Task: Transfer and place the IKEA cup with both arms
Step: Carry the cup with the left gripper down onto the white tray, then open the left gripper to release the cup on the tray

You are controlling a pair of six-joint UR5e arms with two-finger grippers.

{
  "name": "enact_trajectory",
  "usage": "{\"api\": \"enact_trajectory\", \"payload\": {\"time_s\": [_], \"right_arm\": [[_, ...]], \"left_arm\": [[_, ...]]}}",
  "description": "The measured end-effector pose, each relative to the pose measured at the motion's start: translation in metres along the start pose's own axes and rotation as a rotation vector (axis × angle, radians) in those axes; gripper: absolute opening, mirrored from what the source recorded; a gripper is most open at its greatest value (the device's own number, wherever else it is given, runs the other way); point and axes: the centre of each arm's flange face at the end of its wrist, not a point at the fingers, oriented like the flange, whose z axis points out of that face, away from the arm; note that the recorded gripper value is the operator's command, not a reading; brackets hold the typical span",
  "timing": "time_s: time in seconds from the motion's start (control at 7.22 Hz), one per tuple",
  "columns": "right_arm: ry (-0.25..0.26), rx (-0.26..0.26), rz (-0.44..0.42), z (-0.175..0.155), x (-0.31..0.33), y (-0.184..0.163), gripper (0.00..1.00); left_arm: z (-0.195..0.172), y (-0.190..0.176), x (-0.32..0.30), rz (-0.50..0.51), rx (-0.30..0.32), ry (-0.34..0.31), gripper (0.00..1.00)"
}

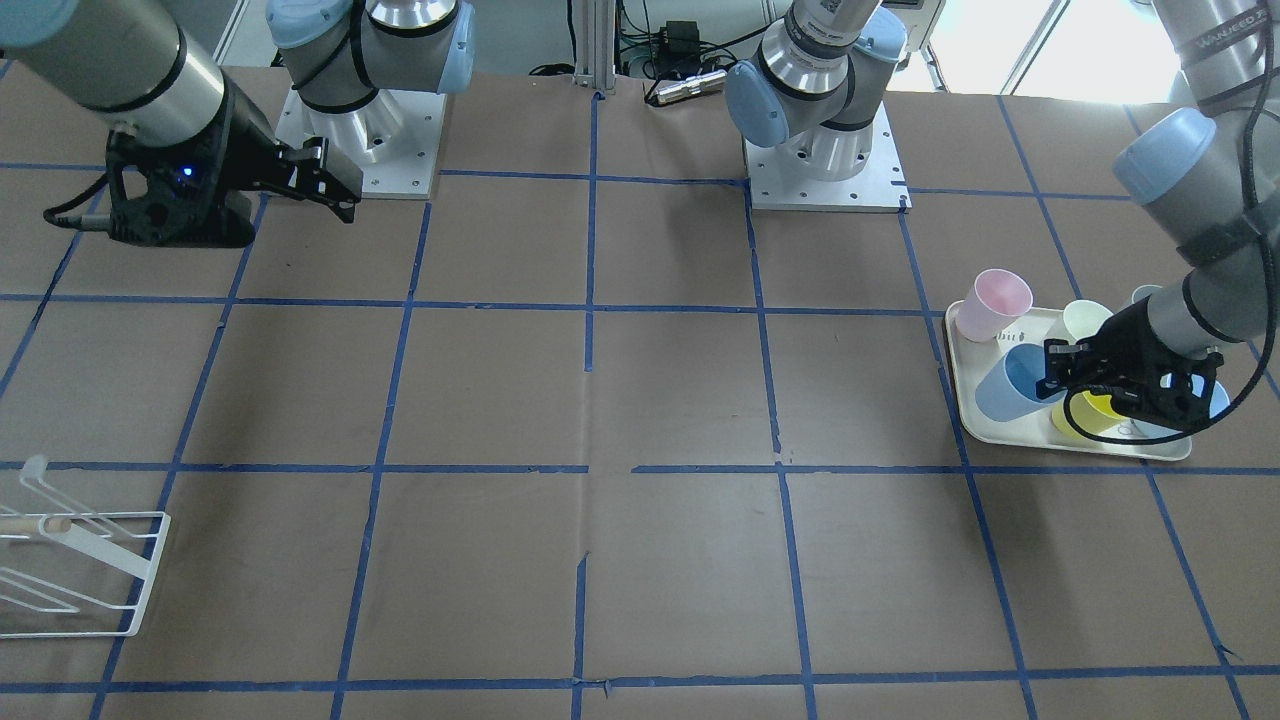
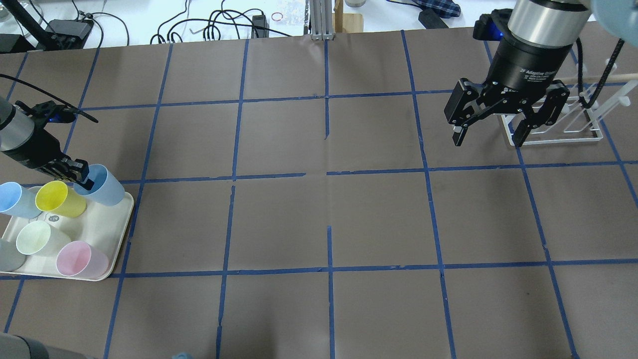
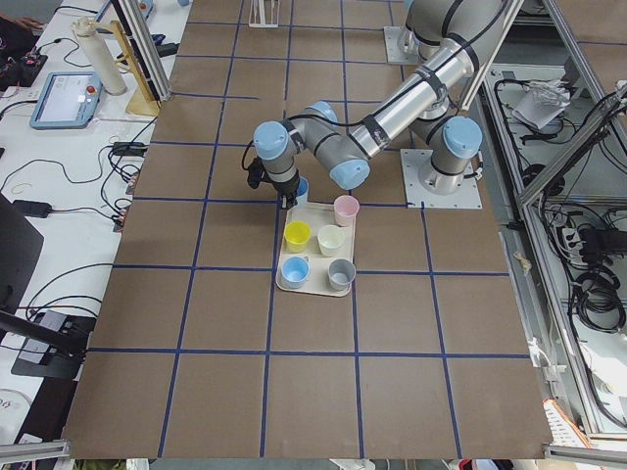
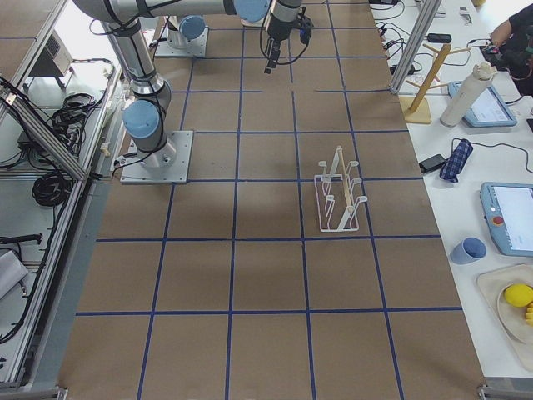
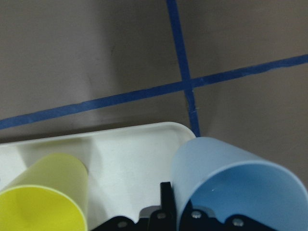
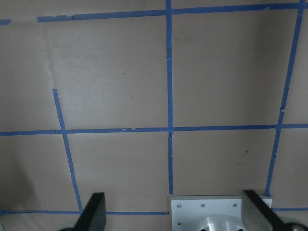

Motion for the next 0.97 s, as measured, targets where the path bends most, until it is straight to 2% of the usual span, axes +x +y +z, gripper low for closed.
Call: {"api": "enact_trajectory", "payload": {"time_s": [0.28, 0.42, 0.97], "right_arm": [[0.035, 0.062, 0.004, -0.006, -0.001, 0.038, 1.0], [0.046, 0.093, 0.006, -0.004, -0.001, 0.041, 1.0], [0.048, 0.249, 0.004, -0.003, -0.001, -0.004, 1.0]], "left_arm": [[0.012, -0.003, -0.006, 0.024, -0.02, 0.009, 0.0], [0.016, -0.004, -0.007, 0.031, -0.023, 0.012, 0.0], [0.03, -0.007, -0.011, 0.034, -0.032, 0.02, 0.01]]}}
